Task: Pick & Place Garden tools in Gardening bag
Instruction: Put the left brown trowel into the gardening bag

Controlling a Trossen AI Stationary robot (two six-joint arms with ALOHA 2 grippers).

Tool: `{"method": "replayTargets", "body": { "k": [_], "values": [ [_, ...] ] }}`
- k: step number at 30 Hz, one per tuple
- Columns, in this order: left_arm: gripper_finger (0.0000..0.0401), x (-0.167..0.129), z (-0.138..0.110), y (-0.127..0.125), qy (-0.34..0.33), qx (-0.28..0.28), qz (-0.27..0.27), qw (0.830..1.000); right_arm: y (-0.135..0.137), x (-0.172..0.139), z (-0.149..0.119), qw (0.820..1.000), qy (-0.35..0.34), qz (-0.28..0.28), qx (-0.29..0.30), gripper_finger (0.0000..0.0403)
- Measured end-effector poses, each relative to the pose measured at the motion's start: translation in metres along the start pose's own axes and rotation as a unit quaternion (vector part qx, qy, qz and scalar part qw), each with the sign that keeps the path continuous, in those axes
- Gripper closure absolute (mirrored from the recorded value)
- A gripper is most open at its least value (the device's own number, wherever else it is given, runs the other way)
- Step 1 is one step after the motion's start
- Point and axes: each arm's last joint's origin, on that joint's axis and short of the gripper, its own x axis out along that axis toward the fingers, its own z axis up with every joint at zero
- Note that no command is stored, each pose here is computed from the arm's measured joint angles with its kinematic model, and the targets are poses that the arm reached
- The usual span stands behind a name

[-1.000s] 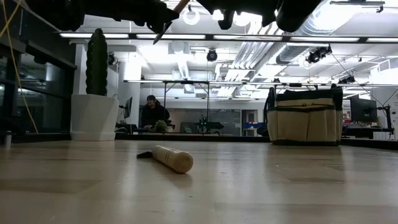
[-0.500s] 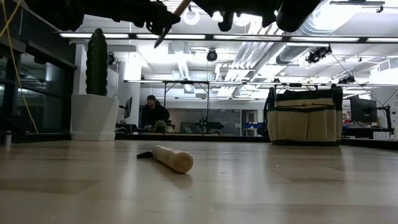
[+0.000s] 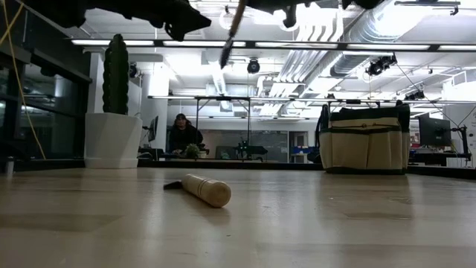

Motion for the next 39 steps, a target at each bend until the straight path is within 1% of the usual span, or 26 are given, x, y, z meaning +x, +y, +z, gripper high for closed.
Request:
{"method": "replayTargets", "body": {
  "k": [2,6,10,14,16,18,21,23,28,31,35,39],
  "values": [
    [0.0172,-0.005,0.003,-0.001,0.003,0.005,-0.009,1.0,-0.004,-0.008,0.006,0.999,0.03,-0.007,-0.011,0.0345],
    [0.0172,-0.016,0.007,0.001,0.005,-0.006,-0.042,0.999,-0.013,-0.029,0.021,0.996,0.085,-0.019,-0.028,0.0345],
    [0.0172,-0.024,0.005,0.007,0.004,-0.039,-0.113,0.993,-0.022,-0.052,0.032,0.989,0.141,-0.032,-0.032,0.0345],
    [0.0172,-0.032,-0.001,0.014,0.005,-0.069,-0.199,0.977,-0.03,-0.073,0.037,0.981,0.189,-0.035,-0.036,0.0345],
    [0.0172,-0.037,-0.004,0.018,0.007,-0.083,-0.245,0.966,-0.033,-0.081,0.038,0.976,0.211,-0.033,-0.041,0.0345],
    [0.0172,-0.041,-0.006,0.022,0.012,-0.1,-0.275,0.956,-0.036,-0.089,0.038,0.97,0.236,-0.029,-0.049,0.0345],
    [0.0172,-0.046,-0.011,0.027,0.025,-0.117,-0.316,0.941,-0.038,-0.097,0.036,0.963,0.267,-0.022,-0.043,0.0345],
    [0.0172,-0.048,-0.012,0.031,0.03,-0.127,-0.327,0.936,-0.039,-0.101,0.033,0.957,0.287,-0.022,-0.039,0.0345],
    [0.0172,-0.054,-0.017,0.036,0.053,-0.127,-0.346,0.928,-0.038,-0.104,0.024,0.943,0.332,-0.001,-0.024,0.0345],
    [0.0172,-0.057,-0.019,0.039,0.054,-0.126,-0.35,0.927,-0.037,-0.104,0.016,0.932,0.362,0.002,-0.031,0.0345],
    [0.0172,-0.064,-0.029,0.038,0.055,-0.124,-0.356,0.925,-0.035,-0.101,0.004,0.916,0.398,-0.007,-0.038,0.0345],
    [0.0172,-0.071,-0.04,0.039,0.057,-0.139,-0.353,0.924,-0.032,-0.093,-0.009,0.906,0.421,-0.008,-0.048,0.0345]
  ]
}}
